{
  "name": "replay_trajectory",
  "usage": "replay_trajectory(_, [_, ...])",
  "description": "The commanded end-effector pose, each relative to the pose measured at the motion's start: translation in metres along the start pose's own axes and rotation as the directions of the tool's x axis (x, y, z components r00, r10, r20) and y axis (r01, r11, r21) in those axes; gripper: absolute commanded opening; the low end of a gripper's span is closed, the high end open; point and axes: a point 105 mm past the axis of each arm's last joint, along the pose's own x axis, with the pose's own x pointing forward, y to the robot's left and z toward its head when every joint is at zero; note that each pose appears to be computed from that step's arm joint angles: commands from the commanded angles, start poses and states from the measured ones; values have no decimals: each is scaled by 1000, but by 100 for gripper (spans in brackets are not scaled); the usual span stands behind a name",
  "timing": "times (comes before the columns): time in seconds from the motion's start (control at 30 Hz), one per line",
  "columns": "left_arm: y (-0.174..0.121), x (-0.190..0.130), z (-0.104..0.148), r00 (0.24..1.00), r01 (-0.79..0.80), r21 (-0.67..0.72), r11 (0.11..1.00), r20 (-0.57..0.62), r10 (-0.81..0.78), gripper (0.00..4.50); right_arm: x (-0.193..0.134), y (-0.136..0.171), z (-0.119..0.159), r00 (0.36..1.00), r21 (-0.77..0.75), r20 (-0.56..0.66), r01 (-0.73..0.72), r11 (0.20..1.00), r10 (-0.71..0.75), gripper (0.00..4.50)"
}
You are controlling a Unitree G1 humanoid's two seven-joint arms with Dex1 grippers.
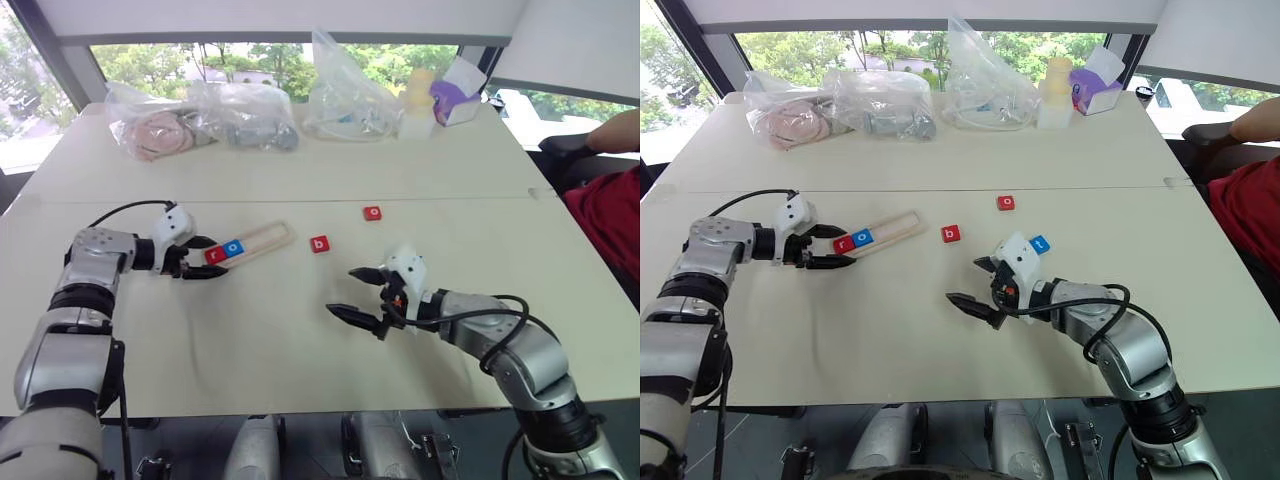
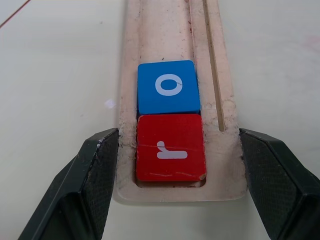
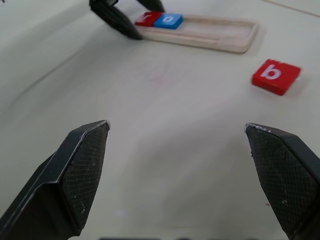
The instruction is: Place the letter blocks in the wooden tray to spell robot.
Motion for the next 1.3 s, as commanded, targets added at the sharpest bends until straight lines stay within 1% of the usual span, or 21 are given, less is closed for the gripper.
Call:
replay_trajectory(0.03, [-16, 0, 6, 995, 99, 72, 992, -1, -100, 311, -13, -10, 14, 997, -12, 60, 55, 998, -54, 450])
replay_trajectory(0.17, [-37, -15, 12, 982, 187, 128, 974, -33, -185, 311, -31, -28, 14, 988, -13, 56, 143, 990, -142, 450])
replay_trajectory(0.27, [-44, -11, 21, 980, 201, 146, 969, -19, -200, 311, -34, -32, 12, 986, -11, 52, 156, 988, -156, 450])
replay_trajectory(0.37, [-45, -2, 27, 979, 200, 158, 967, -7, -202, 311, -30, -33, 12, 987, -18, 49, 155, 988, -154, 450])
replay_trajectory(0.5, [-46, 7, 28, 976, 215, 168, 962, -12, -216, 311, -26, -30, 16, 987, -30, 57, 149, 988, -147, 450])
replay_trajectory(0.93, [-41, 16, 23, 965, 261, 215, 941, -52, -256, 311, -19, -26, 12, 988, -34, 49, 147, 989, -145, 450])
replay_trajectory(1.0, [-40, 17, 22, 964, 264, 226, 938, -52, -259, 416, -17, -25, 11, 988, -35, 47, 146, 989, -144, 450])
replay_trajectory(1.03, [-39, 18, 22, 965, 263, 230, 937, -52, -258, 447, -17, -25, 11, 989, -34, 46, 146, 989, -144, 450])
replay_trajectory(1.1, [-37, 18, 22, 966, 257, 235, 937, -52, -252, 447, -16, -24, 10, 988, -35, 44, 147, 989, -146, 450])
replay_trajectory(1.2, [-30, 16, 23, 980, 199, 260, 945, -54, -192, 447, -14, -24, 10, 987, -35, 46, 157, 987, -155, 450])
replay_trajectory(1.3, [-24, -4, 26, 987, 163, 268, 949, -55, -154, 447, -10, -25, 18, 980, -20, 85, 182, 983, -180, 450])
